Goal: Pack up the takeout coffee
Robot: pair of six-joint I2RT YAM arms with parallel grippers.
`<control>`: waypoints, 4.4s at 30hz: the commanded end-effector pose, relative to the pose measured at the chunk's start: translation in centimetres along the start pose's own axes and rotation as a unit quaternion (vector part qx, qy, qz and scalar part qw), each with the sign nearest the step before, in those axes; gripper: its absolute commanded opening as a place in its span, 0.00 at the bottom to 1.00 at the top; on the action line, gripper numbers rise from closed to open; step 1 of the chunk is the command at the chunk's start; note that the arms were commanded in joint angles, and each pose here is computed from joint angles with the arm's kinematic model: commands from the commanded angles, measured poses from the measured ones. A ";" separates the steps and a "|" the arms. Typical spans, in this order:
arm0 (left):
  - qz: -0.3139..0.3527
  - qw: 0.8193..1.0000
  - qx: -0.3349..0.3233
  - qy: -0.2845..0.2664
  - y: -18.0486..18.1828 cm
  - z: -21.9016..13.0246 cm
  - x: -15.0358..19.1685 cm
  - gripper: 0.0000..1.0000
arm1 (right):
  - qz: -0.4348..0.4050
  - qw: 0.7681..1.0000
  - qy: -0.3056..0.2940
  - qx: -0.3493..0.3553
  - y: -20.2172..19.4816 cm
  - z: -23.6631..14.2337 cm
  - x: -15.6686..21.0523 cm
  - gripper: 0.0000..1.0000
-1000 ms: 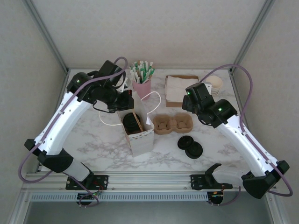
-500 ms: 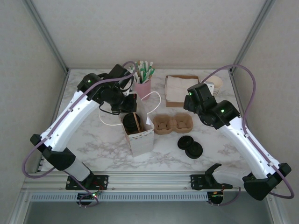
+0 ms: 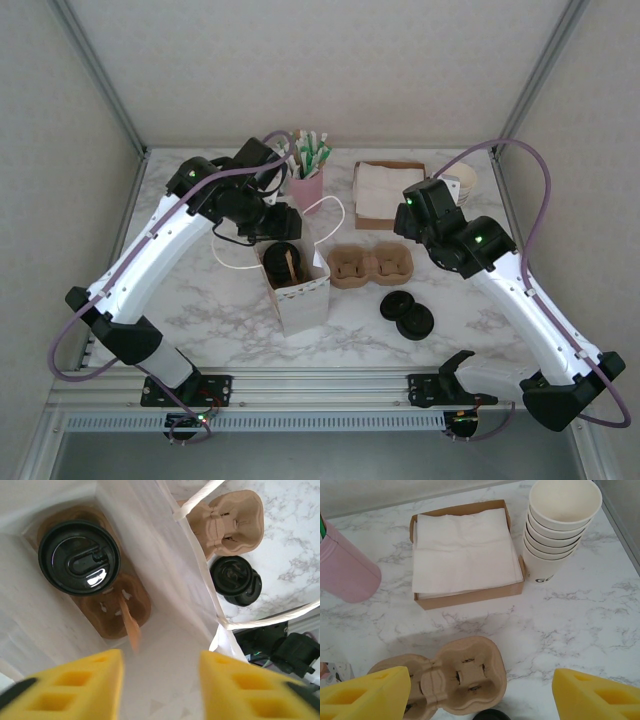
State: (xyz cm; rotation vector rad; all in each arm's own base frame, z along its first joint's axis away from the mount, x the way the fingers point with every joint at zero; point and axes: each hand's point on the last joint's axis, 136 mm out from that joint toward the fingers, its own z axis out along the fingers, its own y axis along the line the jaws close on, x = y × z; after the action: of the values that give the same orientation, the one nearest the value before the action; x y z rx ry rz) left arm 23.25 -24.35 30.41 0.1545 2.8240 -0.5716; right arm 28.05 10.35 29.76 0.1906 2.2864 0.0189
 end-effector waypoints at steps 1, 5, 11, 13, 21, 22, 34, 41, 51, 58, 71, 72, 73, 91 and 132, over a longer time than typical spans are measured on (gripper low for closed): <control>0.012 1.000 -0.010 -0.019 0.2 -1.0 -0.3 0.61 | 0.003 1.000 -0.002 0.014 -0.9 -0.1 0.1 0.76; 0.023 0.997 0.010 -0.078 -0.7 -3.6 -2.0 0.68 | -0.007 1.000 0.014 -0.011 0.6 0.5 0.1 0.73; 0.020 0.984 0.036 -0.172 -0.8 -7.6 -3.9 0.76 | -0.016 0.998 0.059 -0.027 2.6 3.9 0.3 0.70; 0.009 0.980 0.026 -0.197 0.0 -8.5 -4.5 0.78 | -0.010 0.997 0.067 -0.029 2.9 5.6 0.2 0.72; -0.135 0.945 -0.030 -0.297 7.1 -12.1 -6.0 0.83 | 0.024 0.995 0.100 -0.002 2.9 14.8 -0.7 0.80; -0.160 0.939 -0.028 -0.303 8.0 -12.2 -6.0 0.83 | 0.025 0.994 0.103 0.002 2.9 15.8 -0.8 0.80; -0.289 0.897 -0.054 -0.329 14.6 -10.9 -3.8 0.83 | 0.030 0.989 0.138 0.029 4.9 25.6 -1.3 0.75; -0.291 0.891 -0.059 -0.343 15.1 -11.8 -4.4 0.84 | 0.028 0.987 0.147 0.054 4.3 30.5 -1.0 0.73; -0.295 0.894 -0.065 -0.330 15.7 -11.4 -5.0 0.84 | 0.018 0.984 0.171 0.054 4.1 34.8 0.9 0.66; -0.288 0.899 -0.064 -0.322 15.6 -11.3 -5.8 0.84 | 0.024 0.986 0.157 0.045 4.6 34.6 -0.3 0.36; -0.279 0.906 -0.041 -0.316 14.7 -10.8 -6.8 0.84 | 0.045 0.998 0.042 -0.032 5.7 23.4 -10.4 0.00; -0.280 0.906 -0.036 -0.315 14.6 -10.6 -6.9 0.83 | 0.048 0.998 0.031 -0.042 5.8 21.8 -11.3 0.00; -0.282 0.906 -0.030 -0.315 14.5 -10.4 -7.0 0.84 | 0.049 0.997 0.018 -0.057 6.0 20.1 -12.1 0.00; -0.294 0.924 0.036 -0.243 12.2 -5.8 -7.4 0.72 | -0.030 0.897 -0.068 -0.437 18.8 -12.3 -8.4 0.00; -0.307 0.928 0.009 -0.209 13.7 -4.4 -1.7 0.34 | -0.186 0.906 0.131 -0.356 26.0 -3.9 8.7 0.10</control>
State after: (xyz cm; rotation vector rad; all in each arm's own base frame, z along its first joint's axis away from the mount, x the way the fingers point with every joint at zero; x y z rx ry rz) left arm 26.83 -10.20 30.15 -0.7750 2.3900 -0.6630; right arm 22.96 37.05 27.58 -0.6075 2.4016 0.7706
